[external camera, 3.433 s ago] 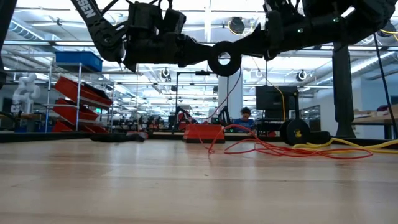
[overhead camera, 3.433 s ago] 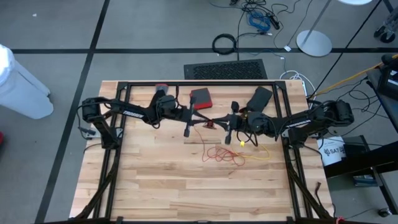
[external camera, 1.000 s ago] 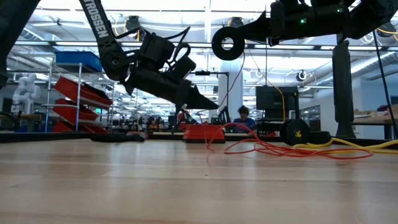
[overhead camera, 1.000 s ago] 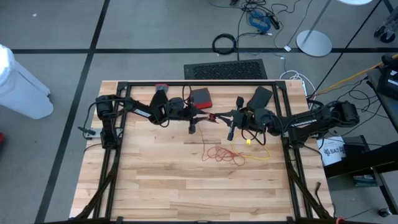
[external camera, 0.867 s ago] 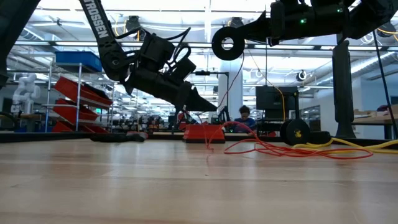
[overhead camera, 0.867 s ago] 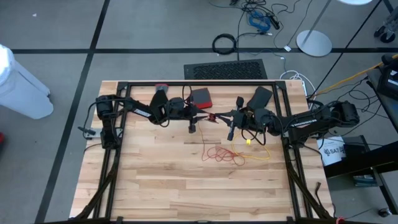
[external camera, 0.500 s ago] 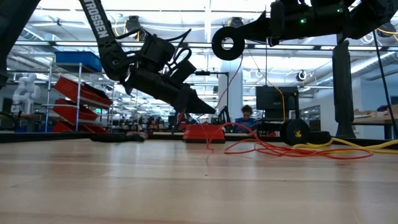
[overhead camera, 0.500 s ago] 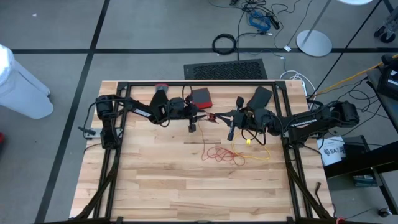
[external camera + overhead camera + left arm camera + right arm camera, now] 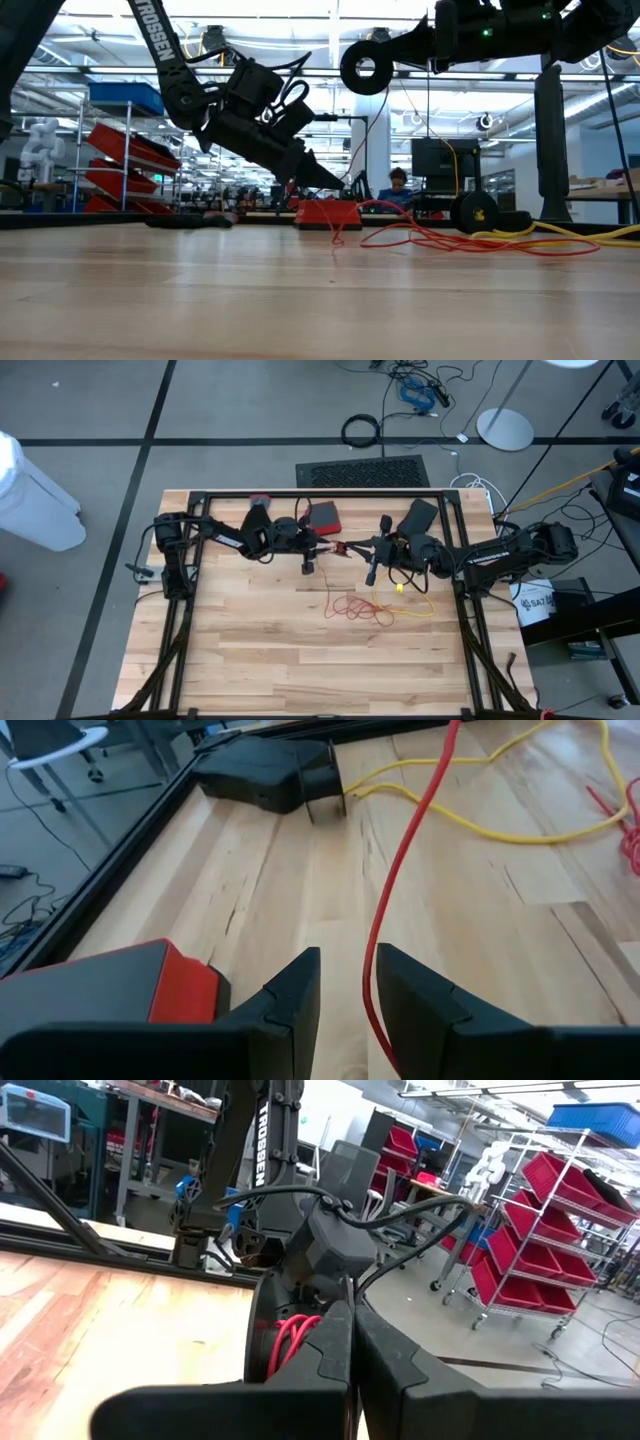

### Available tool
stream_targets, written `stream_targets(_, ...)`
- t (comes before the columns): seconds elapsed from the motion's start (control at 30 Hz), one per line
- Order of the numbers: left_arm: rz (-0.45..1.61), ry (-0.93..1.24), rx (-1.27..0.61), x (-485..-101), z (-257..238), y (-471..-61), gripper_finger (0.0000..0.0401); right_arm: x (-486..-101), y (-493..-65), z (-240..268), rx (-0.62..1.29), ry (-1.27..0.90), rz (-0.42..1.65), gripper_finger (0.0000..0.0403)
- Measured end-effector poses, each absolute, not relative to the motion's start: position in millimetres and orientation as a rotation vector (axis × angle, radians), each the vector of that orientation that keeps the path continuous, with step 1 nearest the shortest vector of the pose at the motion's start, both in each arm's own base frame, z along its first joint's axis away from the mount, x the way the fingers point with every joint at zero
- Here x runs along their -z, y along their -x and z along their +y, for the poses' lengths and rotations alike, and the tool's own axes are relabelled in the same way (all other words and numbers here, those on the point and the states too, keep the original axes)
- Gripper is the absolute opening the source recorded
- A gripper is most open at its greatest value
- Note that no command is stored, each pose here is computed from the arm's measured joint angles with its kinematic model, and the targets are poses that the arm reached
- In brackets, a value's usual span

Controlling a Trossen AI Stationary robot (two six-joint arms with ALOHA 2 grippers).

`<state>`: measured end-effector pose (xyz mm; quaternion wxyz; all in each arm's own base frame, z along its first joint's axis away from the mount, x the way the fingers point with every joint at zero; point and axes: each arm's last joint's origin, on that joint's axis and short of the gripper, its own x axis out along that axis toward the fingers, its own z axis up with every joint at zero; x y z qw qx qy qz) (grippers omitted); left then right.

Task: Coil cords
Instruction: Coil the red wire onto the spool

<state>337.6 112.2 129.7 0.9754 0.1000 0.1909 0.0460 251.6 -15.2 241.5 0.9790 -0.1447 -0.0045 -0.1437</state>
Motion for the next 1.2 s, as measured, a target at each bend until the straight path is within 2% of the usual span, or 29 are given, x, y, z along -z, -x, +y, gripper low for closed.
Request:
stream_targets(0.37, 0.386, -0.205, -0.115, -146, 118, -354, 0.0099, -243, -252, -14, 0.267, 0.281, -0.026, 0.0)
stream_targets(0.47, 0.398, -0.205, -0.124, -146, 119, -354, 0.0072, -243, -252, -15, 0.268, 0.274, -0.026, 0.0)
stream_targets(0.57, 0.42, -0.201, -0.121, -144, 119, -353, 0.0023, -242, -252, -15, 0.267, 0.269, -0.019, 0.0)
stream_targets(0.63, 0.444, -0.208, -0.115, -142, 119, -353, 0.001, -242, -252, -14, 0.266, 0.266, -0.02, 0.0)
stream_targets(0.9, 0.489, -0.19, -0.214, -144, 120, -349, 0.0003, -241, -252, -14, 0.265, 0.264, -0.007, 0.0)
stream_targets(1.2, 0.521, -0.223, -0.36, -181, 121, -333, 0.0001, -234, -251, -17, 0.33, 0.267, 0.076, 0.0)
